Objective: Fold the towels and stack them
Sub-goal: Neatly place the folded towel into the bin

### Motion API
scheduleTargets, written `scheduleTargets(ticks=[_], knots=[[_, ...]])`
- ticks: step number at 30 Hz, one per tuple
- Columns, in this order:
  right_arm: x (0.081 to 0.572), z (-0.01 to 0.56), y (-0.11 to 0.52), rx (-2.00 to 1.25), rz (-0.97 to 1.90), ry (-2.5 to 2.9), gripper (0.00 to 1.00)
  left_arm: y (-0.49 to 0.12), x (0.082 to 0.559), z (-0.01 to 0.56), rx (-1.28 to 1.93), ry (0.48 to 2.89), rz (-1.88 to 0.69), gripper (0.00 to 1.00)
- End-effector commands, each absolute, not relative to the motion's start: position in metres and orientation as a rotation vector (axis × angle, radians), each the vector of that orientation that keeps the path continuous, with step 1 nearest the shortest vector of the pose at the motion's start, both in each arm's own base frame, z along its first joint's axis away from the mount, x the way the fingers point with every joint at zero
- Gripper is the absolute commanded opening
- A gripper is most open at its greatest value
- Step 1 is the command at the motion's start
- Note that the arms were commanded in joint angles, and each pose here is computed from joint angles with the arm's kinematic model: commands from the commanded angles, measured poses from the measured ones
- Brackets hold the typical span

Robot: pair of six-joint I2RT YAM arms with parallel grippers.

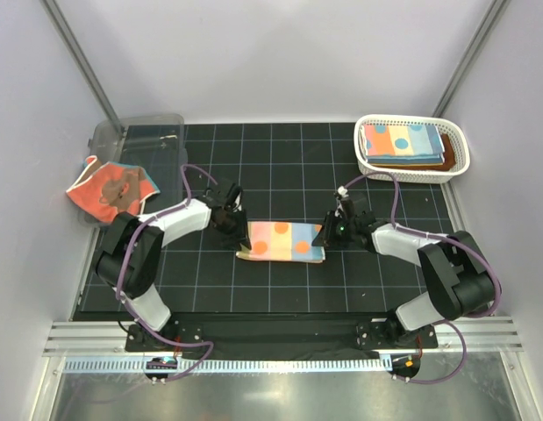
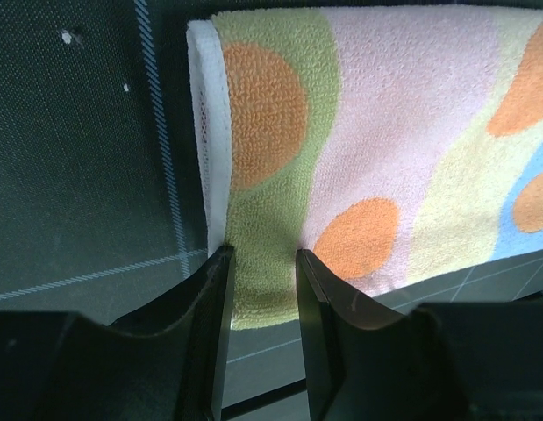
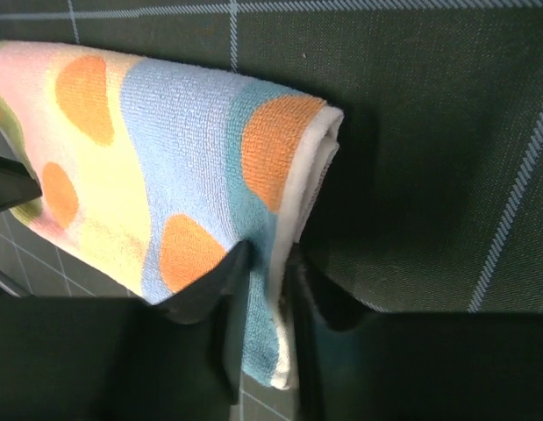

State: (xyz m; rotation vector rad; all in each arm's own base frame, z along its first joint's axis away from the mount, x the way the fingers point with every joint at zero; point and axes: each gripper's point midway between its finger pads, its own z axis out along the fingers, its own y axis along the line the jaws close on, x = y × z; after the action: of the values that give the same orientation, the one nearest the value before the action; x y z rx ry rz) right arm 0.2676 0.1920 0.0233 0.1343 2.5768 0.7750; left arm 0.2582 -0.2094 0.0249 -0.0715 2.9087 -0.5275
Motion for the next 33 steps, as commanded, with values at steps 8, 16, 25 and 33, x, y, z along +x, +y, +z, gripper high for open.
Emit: scheduleTargets(ticks=[8, 16, 25, 33], knots=[[0.301, 0.069, 0.192, 0.059, 0.693, 2.46, 0.01, -0.205, 0.273, 0.047, -0.236, 2.834, -0.618, 0.39], [0.346, 0.104, 0.175, -0.132, 0.454, 2.536, 0.01, -0.151, 0.32, 0.126, -0.165, 2.663, -0.401, 0.43], [0.443, 0.155, 0.079, -0.114, 0.177, 2.493, 0.01, -0.159, 0.316, 0.123, -0.099, 2.659, -0.495, 0.48], [0.511, 0.175, 0.005, -0.108, 0.079, 2.501, 0.01, -0.165, 0.318, 0.117, -0.058, 2.684, -0.527, 0.49]])
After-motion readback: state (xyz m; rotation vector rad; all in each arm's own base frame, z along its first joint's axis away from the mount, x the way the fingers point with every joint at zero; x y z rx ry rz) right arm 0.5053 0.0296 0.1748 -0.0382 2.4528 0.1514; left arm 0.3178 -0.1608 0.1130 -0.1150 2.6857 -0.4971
